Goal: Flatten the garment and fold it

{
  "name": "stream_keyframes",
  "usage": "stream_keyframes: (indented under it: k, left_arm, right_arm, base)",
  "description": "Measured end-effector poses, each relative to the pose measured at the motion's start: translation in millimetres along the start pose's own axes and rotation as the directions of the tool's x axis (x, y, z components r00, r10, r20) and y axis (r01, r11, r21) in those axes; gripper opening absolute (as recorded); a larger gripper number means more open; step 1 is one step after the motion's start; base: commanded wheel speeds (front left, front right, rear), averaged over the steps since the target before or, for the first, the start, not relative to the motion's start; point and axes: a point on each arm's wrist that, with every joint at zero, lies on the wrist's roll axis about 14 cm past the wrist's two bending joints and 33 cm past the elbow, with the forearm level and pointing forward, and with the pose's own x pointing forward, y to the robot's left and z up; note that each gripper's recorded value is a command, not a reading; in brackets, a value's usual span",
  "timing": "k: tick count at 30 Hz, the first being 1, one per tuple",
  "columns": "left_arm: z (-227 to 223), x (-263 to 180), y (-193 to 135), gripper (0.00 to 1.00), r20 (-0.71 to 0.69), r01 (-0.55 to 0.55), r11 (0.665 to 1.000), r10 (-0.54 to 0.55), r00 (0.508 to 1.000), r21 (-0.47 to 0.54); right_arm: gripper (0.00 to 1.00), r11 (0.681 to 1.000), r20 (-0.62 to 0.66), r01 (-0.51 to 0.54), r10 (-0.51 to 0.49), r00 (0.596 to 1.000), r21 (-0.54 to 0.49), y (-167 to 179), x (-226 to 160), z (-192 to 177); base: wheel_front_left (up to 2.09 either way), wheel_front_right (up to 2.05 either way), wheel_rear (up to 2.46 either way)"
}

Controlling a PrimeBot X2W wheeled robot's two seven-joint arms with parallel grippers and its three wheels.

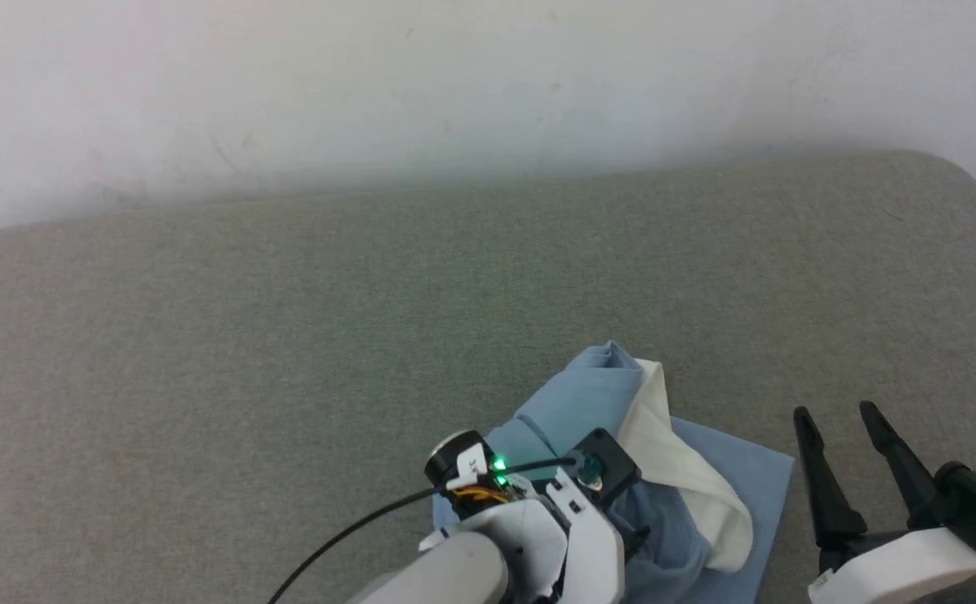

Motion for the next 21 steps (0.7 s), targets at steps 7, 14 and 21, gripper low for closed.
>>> stream_keyframes:
  k: [7, 14, 21]
  left_arm:
    - [-31, 23, 13, 0.56, -0.17, 0.007, 1.0, -0.007, 0.985, 0.001]
    - [1, 25, 15, 0.0, -0.042, 0.006, 1.0, -0.006, 0.999, 0.006]
    - [97, -32, 82, 0.0, 0.353, -0.242, 0.969, 0.242, 0.904, -0.044]
  right_arm:
    - [1.0, 0.999, -0.029, 0.046, -0.045, 0.999, 0.007, -13, -3, -9]
    - [1.0, 0.998, -0.032, 0.064, -0.064, 0.997, 0.008, -19, -5, -10]
    - [1.0, 0.999, -0.015, 0.037, -0.037, 0.999, 0.009, -12, -2, -5]
  base:
    - [0.0, 0.0, 0.0]
    - [0.0, 0.0, 0.0]
    - [0.0, 0.0, 0.0]
